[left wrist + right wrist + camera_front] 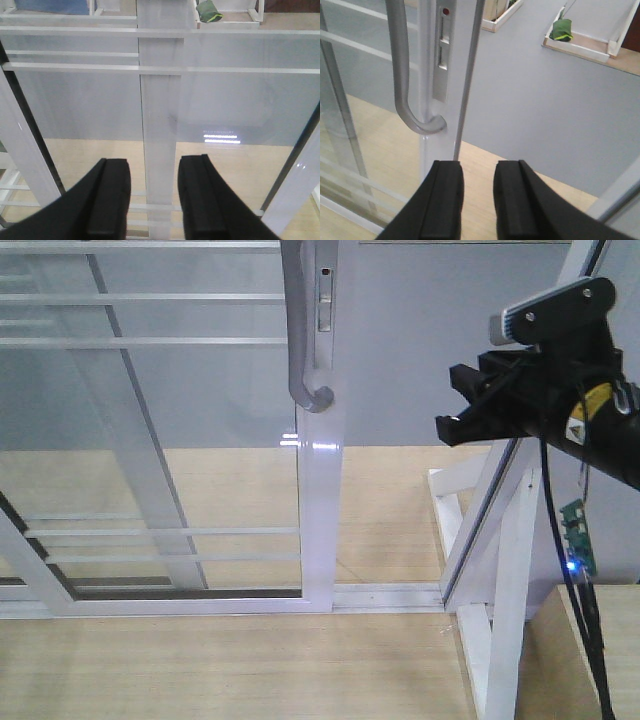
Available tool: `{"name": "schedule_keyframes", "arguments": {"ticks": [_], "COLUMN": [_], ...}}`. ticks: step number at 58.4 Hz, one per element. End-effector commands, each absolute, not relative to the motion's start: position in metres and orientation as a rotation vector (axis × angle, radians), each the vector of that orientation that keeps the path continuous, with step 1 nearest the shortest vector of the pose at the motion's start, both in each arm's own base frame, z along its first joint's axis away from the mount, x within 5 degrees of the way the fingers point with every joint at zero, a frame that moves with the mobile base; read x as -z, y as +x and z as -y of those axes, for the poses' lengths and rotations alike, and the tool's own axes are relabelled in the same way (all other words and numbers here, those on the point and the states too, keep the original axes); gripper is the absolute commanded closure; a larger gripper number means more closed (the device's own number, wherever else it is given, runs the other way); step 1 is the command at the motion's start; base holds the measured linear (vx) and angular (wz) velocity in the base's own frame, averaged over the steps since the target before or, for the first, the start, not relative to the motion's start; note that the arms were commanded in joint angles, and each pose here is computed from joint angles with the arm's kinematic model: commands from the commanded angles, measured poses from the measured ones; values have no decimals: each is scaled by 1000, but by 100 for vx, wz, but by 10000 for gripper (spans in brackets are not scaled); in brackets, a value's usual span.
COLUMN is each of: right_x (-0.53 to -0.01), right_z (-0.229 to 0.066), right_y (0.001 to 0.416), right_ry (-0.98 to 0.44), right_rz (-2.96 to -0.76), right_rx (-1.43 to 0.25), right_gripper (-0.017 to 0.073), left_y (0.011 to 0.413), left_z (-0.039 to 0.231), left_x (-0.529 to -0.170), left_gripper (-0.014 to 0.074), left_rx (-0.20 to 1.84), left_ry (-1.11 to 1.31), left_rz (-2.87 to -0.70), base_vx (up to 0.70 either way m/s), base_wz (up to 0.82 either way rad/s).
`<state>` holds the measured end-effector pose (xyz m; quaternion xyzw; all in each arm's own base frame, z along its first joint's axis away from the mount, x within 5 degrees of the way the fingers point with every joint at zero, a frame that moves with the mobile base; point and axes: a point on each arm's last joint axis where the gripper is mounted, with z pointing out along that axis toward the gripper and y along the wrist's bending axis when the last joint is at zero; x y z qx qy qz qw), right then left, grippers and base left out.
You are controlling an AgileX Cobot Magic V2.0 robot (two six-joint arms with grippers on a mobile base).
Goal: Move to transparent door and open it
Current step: 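Open the right gripper and withdraw it from the handle, then reach the left gripper to the silver handle and grasp it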
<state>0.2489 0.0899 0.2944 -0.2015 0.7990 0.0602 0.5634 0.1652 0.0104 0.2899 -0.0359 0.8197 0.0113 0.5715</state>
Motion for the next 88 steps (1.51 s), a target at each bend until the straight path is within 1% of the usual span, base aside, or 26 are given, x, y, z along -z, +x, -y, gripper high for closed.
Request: {"name": "schedule_keyframes", "arguments": {"ticks": [1, 10, 23, 27, 38, 42, 53, 61, 68, 73, 79, 88], "right_x": [-319, -328, -333, -326, -304, -306, -313, -314, -314, -314, -314, -314], "right_z": [-80, -60, -42, -39, -32, -31, -30, -31, -31, -31, -31, -31], "right_y": [230, 201, 171, 165, 150, 148, 148, 148, 148, 148, 148, 148], "right_ry": [-433, -390, -332, -320, -199, -192, -249, -255, -255, -255, -255, -256], "right_rz": [-1819, -1941, -2038, -2042, -2069, -2043, -1966, -1954, -1953, -1953, -1954, -1954], "right_rx": [-132, -27, 52, 56, 10, 7, 48, 46, 45, 45, 46, 47], "right_gripper": [244, 167, 155, 155, 155, 155, 155, 155, 155, 155, 155, 155], "left_y": [168, 168, 168, 169, 181, 192, 230, 265, 298, 320, 343, 372], "left_z": [-10, -10, -8, -2, 27, 37, 70, 99, 128, 143, 153, 166], "left_x": [-309, -308, -309, -309, -304, -301, -291, -280, -281, -282, -284, -288], "left_gripper": [213, 213, 213, 213, 213, 213, 213, 213, 211, 207, 176, 99], "left_rx": [-22, -22, 14, 44, 154, 188, 264, 297, 301, 309, 332, 338], "left_ry": [-77, -77, -102, -71, 68, 107, 187, 262, 379, 406, 382, 371], "left_rz": [-1808, -1810, -1808, -1809, -1795, -1758, -1619, -1645, -1624, -1605, -1594, -1573], "base_vx": [0, 0, 0, 0, 0, 0, 0, 0, 0, 0, 0, 0], "base_wz": [0, 0, 0, 0, 0, 0, 0, 0, 0, 0, 0, 0]}}
